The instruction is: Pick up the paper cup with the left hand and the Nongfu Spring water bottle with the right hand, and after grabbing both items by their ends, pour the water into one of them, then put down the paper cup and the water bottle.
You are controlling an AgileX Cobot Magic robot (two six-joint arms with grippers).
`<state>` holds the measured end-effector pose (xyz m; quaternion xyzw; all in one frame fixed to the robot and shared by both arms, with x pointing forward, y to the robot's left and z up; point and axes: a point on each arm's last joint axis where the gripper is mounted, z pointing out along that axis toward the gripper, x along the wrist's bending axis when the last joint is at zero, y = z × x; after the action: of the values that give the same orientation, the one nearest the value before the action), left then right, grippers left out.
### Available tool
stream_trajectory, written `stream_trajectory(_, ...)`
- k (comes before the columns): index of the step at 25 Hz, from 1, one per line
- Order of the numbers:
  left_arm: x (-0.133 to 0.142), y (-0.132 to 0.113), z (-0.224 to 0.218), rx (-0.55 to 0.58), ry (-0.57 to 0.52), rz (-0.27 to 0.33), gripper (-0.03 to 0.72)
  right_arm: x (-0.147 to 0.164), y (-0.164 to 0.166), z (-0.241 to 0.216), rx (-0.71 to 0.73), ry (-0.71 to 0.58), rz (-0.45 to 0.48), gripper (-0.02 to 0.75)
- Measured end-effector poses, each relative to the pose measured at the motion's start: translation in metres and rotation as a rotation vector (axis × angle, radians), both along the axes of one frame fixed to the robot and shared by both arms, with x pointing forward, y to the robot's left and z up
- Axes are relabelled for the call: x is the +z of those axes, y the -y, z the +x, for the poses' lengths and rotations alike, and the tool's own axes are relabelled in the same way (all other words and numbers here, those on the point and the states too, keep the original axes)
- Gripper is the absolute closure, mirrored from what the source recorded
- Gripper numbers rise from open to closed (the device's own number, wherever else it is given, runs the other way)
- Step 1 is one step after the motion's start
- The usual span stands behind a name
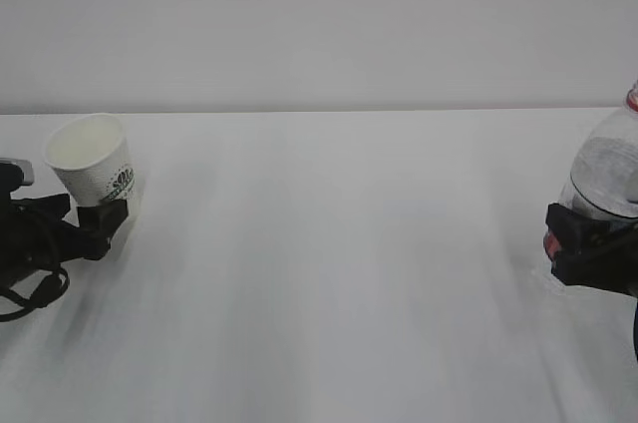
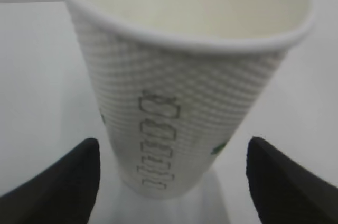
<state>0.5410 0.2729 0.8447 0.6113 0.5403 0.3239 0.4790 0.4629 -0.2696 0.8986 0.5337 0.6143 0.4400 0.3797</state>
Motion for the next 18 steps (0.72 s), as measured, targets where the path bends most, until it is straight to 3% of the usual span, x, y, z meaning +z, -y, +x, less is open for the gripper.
stream_trajectory(18,-0.003,0.007,0.019,-0.037,0.030,-0.029,0.033,0.000,0.000,0.000,0.000,0.000,-0.001,0.295)
